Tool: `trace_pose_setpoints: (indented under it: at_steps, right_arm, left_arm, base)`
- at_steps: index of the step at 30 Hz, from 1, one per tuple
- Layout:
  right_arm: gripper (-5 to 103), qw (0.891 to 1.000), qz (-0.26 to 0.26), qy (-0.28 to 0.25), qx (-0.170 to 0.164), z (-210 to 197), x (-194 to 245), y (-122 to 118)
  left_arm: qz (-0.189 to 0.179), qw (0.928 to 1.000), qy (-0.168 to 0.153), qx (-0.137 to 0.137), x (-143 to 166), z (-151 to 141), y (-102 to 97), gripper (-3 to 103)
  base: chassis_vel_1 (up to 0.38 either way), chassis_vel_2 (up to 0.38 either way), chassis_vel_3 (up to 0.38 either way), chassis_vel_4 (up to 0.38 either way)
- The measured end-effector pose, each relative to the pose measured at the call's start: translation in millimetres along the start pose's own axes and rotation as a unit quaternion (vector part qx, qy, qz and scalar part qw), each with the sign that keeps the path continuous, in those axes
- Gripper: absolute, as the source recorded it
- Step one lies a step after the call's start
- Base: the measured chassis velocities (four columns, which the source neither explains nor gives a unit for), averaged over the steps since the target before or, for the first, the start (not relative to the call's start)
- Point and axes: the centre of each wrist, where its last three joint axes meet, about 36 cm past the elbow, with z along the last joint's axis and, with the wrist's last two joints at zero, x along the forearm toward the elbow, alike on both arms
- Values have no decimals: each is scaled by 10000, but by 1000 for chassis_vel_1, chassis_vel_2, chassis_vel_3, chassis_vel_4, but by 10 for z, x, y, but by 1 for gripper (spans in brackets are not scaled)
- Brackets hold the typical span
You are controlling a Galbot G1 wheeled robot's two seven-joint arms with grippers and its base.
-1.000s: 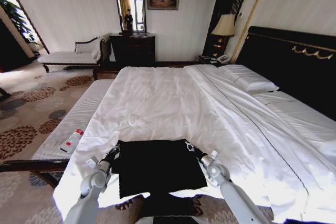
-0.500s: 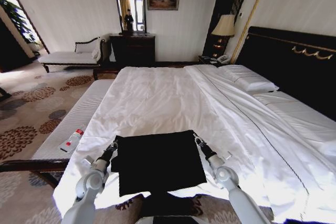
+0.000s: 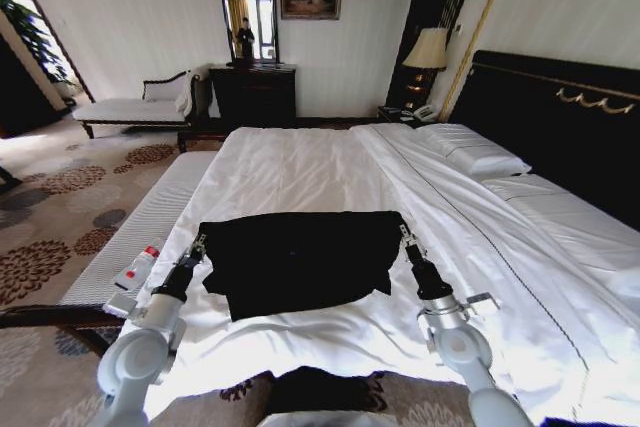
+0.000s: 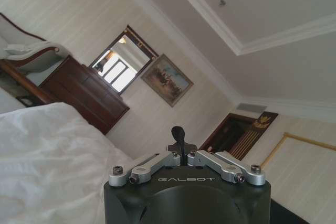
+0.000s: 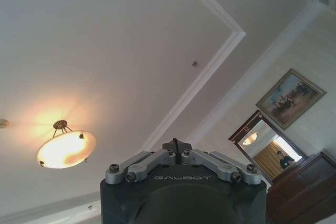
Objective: Fold the clothes on the bed.
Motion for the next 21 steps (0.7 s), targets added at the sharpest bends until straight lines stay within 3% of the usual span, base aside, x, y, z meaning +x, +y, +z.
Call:
trace_pose_setpoints:
  at_steps: [5,12,15,19,21]
  right_arm:
    - [0,9991,-266,-247,210,-197,-63,282]
    - [0,9974,-233,-451,515,-468,-151,640]
    - [0,9974,-28,-443,573,-535,-214,776]
    - [0,9906,1204,200,617,-449,-422,838]
    - [0,9872,1414,414,611,-391,-443,759]
  left_arm:
    - [394,9989,-270,-21,137,-261,-356,1]
    - [263,9985,-484,40,260,-553,-357,1]
    - [225,9986,-485,-4,273,-605,-347,1]
    - [328,9993,-182,-73,137,-454,-401,1]
    - [319,9994,-104,-129,71,-400,-370,1]
  base:
    - [0,0,0,0]
    - [0,0,0,0]
    - [0,0,0,0]
    - [0,0,0,0]
    - [0,0,0,0]
